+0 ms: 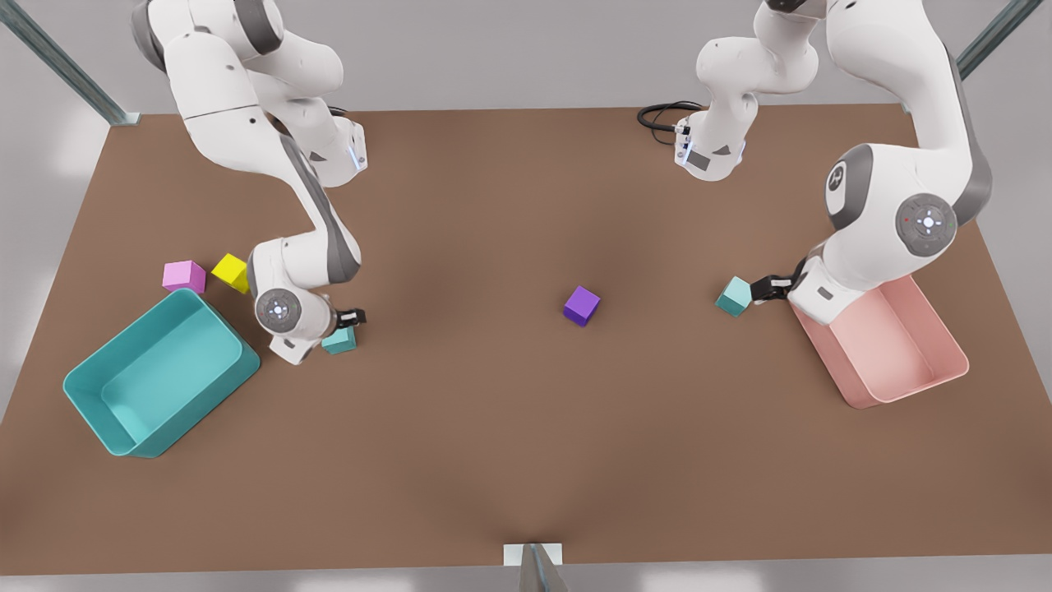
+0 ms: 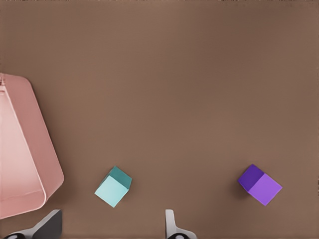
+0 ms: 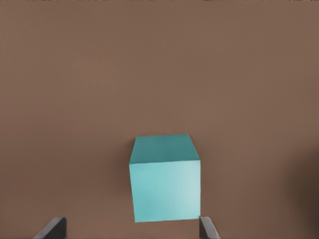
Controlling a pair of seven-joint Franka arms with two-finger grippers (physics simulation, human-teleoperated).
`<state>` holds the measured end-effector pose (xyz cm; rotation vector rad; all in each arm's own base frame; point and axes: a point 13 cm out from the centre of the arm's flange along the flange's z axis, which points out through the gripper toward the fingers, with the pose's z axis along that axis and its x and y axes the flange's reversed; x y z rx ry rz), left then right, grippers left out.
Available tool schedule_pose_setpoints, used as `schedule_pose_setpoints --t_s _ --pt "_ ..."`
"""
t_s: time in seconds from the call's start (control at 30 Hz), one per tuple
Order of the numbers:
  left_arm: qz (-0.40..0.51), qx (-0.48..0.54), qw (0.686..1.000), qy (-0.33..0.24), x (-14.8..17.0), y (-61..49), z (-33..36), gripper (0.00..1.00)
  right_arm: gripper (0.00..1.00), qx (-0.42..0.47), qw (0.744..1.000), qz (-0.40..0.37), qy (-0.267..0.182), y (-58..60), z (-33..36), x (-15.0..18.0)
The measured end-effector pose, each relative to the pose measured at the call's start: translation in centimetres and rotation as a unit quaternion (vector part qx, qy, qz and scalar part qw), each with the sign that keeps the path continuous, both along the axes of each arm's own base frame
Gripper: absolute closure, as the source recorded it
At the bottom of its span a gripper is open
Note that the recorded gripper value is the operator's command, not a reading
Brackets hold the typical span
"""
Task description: Stack the two blue cubes on top of each other
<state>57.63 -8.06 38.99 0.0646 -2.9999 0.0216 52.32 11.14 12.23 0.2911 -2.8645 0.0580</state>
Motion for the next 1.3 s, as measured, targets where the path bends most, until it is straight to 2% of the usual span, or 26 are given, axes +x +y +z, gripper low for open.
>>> schedule_pose_setpoints --t_s 0.17,0.3,0.53,1.2,1.27,1.3 --pt "0.006 0.001 1.0 0.002 0.0 0.4 -0.1 0.0 0.0 0.019 0.998 -0.002 -0.061 0.8 -1.5 2.7" --pt "0.009 0.002 1.0 0.009 -0.2 0.6 -0.3 0.0 0.0 0.024 0.996 -0.004 -0.084 0.8 -1.0 3.8" --pt "0.011 0.003 1.0 0.017 -0.6 0.6 -0.4 0.0 0.0 0.015 0.998 -0.021 -0.06 -2.4 -1.5 3.2" --pt "0.013 0.007 0.999 0.037 -1.3 0.7 -1.2 0.0 0.0 0.005 1.0 -0.024 0.009 -2.4 -7.1 -0.7" --pt "0.014 0.007 0.999 0.037 -1.3 0.7 -1.2 0.0 0.06 0.004 1.0 -0.025 0.016 -2.4 -7.8 -1.1" --pt "0.014 0.007 0.999 0.038 -1.3 0.7 -1.2 0.0 0.19 0.004 0.999 -0.026 0.019 -2.4 -8.1 -1.2"
